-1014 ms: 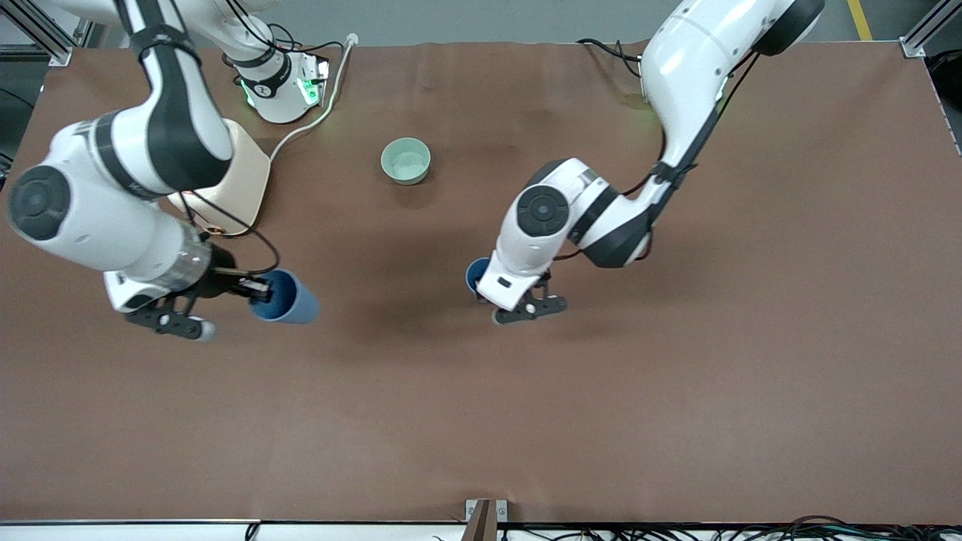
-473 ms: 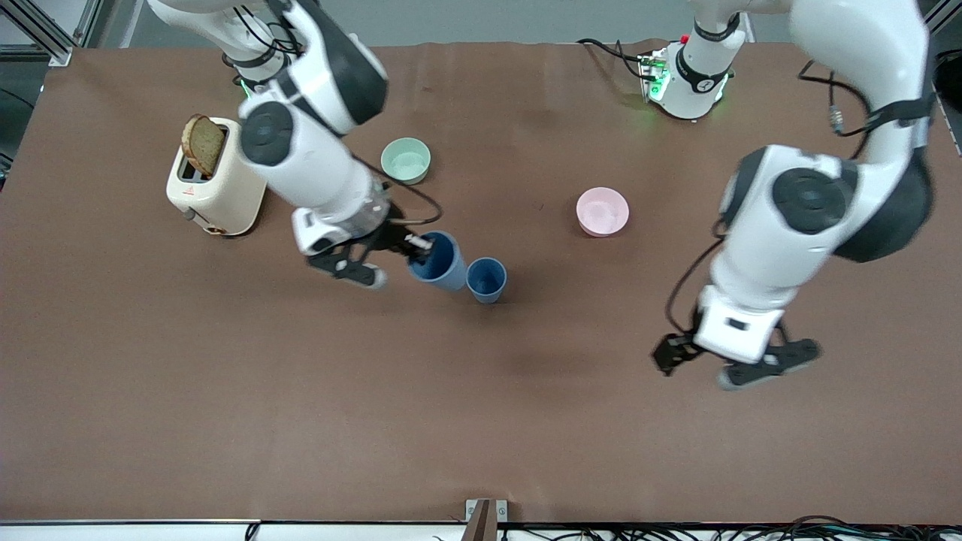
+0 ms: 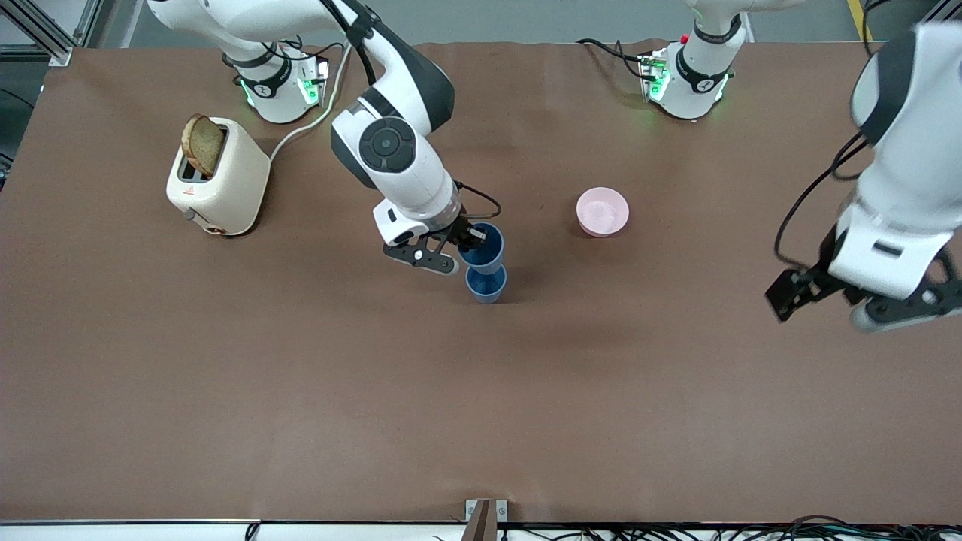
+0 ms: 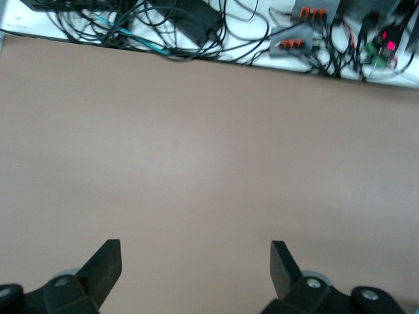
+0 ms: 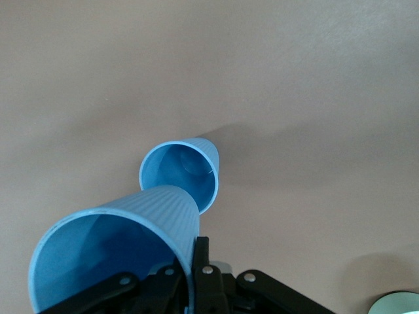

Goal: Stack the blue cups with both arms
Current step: 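Lower the right gripper's cup into the standing cup while the left gripper withdraws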

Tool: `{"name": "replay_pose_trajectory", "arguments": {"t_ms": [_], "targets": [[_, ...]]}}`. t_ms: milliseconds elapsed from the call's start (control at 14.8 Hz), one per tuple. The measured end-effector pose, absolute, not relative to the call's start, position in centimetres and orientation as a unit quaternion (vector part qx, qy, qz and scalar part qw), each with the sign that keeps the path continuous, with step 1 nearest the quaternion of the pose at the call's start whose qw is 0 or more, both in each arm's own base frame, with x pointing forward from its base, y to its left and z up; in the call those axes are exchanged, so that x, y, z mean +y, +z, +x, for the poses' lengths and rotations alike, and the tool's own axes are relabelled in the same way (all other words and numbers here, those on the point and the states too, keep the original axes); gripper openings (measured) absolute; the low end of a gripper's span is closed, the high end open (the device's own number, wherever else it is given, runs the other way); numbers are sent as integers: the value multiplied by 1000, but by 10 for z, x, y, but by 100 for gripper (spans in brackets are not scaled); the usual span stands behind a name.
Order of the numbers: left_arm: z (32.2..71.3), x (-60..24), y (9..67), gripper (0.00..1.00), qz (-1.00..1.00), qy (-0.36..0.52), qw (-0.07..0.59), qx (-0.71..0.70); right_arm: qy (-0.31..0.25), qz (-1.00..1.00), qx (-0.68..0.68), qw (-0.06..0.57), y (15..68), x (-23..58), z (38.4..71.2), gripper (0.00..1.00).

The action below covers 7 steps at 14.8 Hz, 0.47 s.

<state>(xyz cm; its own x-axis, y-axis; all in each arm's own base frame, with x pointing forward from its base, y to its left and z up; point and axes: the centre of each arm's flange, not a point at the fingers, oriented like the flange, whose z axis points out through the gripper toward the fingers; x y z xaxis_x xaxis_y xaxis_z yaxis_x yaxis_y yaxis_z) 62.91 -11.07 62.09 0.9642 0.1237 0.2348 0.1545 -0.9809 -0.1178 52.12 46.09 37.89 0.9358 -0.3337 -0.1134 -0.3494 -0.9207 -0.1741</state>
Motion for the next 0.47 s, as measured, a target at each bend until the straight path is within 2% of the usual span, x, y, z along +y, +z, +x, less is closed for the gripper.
{"name": "replay_pose_trajectory", "arguments": {"t_ms": [203, 473], "targets": [[597, -74, 662, 100, -994, -88, 33, -61, 38, -980, 169, 99, 372, 468, 518, 4], [571, -43, 681, 100, -998, -53, 29, -30, 31, -981, 166, 97, 355, 470, 522, 4]]}}
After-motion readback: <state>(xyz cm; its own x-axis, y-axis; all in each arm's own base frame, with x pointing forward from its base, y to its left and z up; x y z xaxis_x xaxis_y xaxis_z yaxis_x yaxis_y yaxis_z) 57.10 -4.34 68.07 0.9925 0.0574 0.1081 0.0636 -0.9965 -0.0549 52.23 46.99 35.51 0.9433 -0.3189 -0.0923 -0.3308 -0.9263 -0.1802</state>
